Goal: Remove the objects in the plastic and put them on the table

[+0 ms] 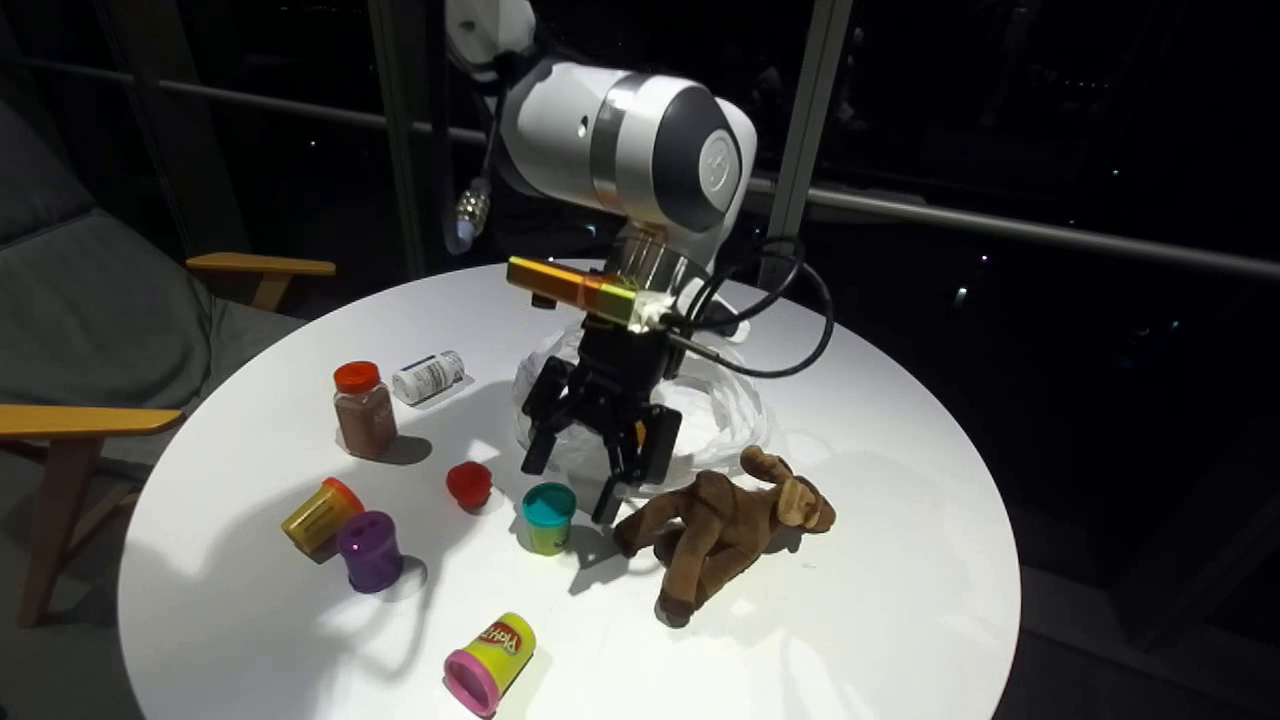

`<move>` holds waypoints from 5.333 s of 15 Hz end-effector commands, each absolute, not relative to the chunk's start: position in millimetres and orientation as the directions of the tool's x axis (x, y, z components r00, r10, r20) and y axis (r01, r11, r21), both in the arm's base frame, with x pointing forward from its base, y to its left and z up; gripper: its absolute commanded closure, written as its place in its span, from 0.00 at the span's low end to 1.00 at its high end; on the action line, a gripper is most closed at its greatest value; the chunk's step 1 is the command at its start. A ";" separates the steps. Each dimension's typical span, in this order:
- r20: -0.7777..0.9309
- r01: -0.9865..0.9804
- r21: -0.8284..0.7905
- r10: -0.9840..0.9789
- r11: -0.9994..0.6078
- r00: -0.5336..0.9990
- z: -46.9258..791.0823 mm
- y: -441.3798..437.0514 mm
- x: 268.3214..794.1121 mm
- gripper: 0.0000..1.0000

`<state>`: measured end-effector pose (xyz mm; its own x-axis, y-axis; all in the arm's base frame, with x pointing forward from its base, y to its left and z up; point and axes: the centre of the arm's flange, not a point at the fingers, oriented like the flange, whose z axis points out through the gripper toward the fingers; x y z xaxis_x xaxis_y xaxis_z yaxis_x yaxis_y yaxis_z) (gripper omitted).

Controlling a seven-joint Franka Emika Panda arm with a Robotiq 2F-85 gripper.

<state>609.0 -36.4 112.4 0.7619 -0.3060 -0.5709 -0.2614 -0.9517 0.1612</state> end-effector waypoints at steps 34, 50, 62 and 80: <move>-0.146 0.262 0.165 0.239 -0.951 0.960 66.7 8.2 759.3 0.57; -0.280 -0.010 0.181 -0.062 -0.983 0.958 233.5 -2.8 682.0 0.78; -0.183 -0.423 0.103 -0.435 -0.900 0.882 148.5 -104.9 563.8 0.78; -0.098 -0.500 0.123 -0.512 -0.857 0.853 74.8 -107.0 534.2 0.78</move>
